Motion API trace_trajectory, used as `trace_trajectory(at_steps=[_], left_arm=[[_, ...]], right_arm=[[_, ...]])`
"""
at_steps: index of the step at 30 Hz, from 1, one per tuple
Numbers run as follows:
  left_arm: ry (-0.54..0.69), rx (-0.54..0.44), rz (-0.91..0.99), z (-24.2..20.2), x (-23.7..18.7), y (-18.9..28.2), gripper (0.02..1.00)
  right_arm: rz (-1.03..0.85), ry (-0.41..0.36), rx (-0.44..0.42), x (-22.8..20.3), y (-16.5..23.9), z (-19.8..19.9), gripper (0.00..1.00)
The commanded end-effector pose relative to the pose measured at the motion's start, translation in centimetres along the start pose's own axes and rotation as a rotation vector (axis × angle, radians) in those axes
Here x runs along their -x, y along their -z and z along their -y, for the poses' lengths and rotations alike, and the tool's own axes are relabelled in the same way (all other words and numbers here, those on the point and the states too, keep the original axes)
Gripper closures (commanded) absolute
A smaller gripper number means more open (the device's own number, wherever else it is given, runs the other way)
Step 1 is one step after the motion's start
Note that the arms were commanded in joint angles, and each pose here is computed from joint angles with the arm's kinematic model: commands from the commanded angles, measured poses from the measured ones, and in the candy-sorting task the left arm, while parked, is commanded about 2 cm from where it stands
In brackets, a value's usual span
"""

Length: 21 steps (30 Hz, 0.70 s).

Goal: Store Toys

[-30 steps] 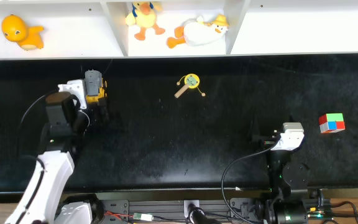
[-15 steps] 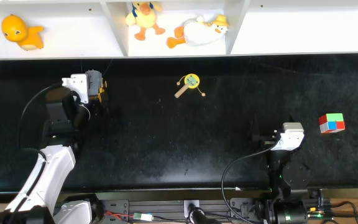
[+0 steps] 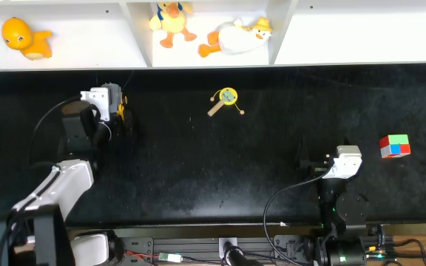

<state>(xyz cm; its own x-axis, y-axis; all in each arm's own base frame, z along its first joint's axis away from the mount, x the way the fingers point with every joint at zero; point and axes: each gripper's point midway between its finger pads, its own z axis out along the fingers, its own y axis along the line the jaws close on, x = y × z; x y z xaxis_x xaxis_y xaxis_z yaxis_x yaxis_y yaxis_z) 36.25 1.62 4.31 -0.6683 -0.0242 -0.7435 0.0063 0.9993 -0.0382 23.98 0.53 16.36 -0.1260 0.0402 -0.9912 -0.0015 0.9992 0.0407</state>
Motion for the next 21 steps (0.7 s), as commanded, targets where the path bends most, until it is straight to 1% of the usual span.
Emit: trace_trajectory(at_steps=[1, 3, 5, 7, 10, 14, 21], left_arm=[[-0.027, -0.019, 0.023, 0.5, 0.8, -0.6, 0.069], [-0.027, -0.019, 0.029, 0.4, 0.9, -0.7, 0.202], [-0.028, -0.018, 0.036, 0.4, 1.1, -0.7, 0.303], [-0.029, -0.018, 0.044, 0.4, 1.2, -0.7, 0.430], [-0.030, -0.018, 0.053, 0.4, 1.5, -0.7, 0.531], [-0.032, -0.028, 0.069, 0.6, 1.9, -0.5, 0.597], [-0.038, -0.041, 0.109, 1.0, 3.5, 1.8, 0.627]], right_arm=[[0.006, 0.000, 0.012, 0.0, 0.0, -0.2, 0.005], [0.006, 0.000, 0.012, 0.0, 0.0, -0.2, 0.005], [0.006, 0.000, 0.012, 0.0, 0.0, -0.2, 0.005], [0.006, 0.000, 0.012, 0.0, 0.0, -0.2, 0.005], [0.006, 0.000, 0.012, 0.0, 0.0, -0.2, 0.005], [0.006, 0.000, 0.012, 0.0, 0.0, -0.2, 0.005], [0.006, 0.000, 0.012, 0.0, 0.0, -0.2, 0.005]])
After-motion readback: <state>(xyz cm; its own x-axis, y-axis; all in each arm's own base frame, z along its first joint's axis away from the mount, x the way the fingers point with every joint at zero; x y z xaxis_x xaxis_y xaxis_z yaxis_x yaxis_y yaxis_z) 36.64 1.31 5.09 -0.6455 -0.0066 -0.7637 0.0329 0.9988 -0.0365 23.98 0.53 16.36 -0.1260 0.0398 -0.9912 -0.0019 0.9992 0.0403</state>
